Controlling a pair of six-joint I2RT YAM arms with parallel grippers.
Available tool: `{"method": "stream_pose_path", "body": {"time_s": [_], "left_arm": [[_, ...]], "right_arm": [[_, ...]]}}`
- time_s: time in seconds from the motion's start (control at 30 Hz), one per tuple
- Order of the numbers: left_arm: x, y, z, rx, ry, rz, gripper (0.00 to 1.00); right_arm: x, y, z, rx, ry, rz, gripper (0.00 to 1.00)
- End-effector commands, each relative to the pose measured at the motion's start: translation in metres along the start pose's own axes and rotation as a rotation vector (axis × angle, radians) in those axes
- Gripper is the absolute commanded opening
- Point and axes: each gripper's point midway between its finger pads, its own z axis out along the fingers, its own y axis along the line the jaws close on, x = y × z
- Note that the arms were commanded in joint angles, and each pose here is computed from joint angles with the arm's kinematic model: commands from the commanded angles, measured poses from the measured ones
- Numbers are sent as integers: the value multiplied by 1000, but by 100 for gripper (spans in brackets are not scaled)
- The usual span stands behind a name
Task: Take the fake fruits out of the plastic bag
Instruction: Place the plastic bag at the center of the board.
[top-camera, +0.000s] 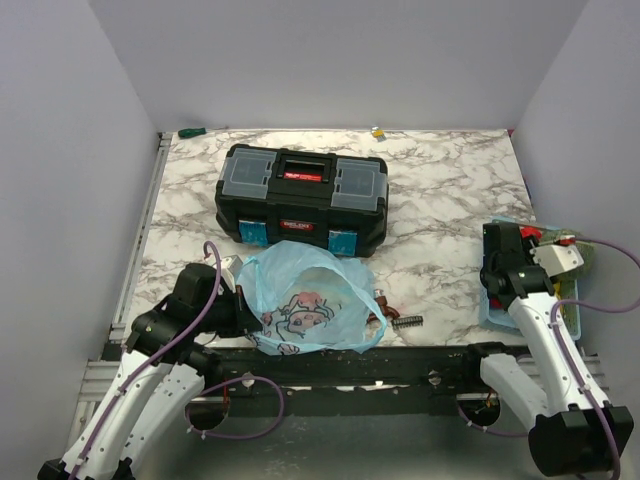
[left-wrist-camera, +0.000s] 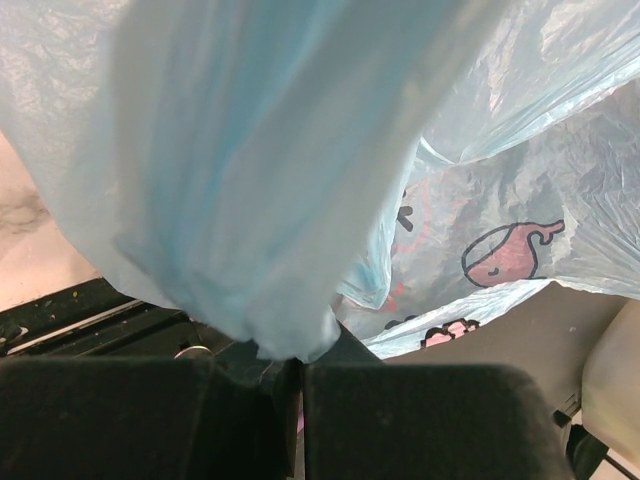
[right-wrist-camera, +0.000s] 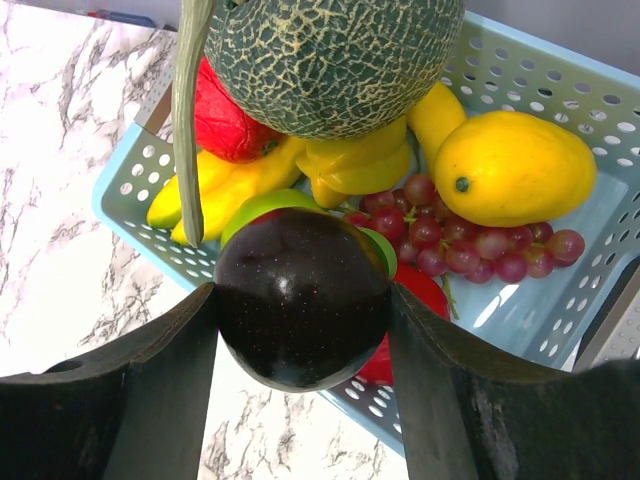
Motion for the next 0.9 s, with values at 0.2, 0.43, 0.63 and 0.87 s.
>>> {"method": "stream_pose_path", "body": {"time_s": [0.2, 0.43, 0.63, 0.87], "left_arm": [[1, -6, -3, 26, 8, 16, 0], [0, -23, -4, 115, 11, 11, 0], [-3, -25, -4, 117, 13, 1, 7], [-6, -30, -8, 133, -3, -3, 31]], "right_arm": [[0, -20, 14, 135, -45, -21, 16], [5, -18, 22, 124, -48, -24, 30], [7, -21, 24, 150, -45, -35, 66], [6, -17, 19, 108, -23, -45, 86]]}}
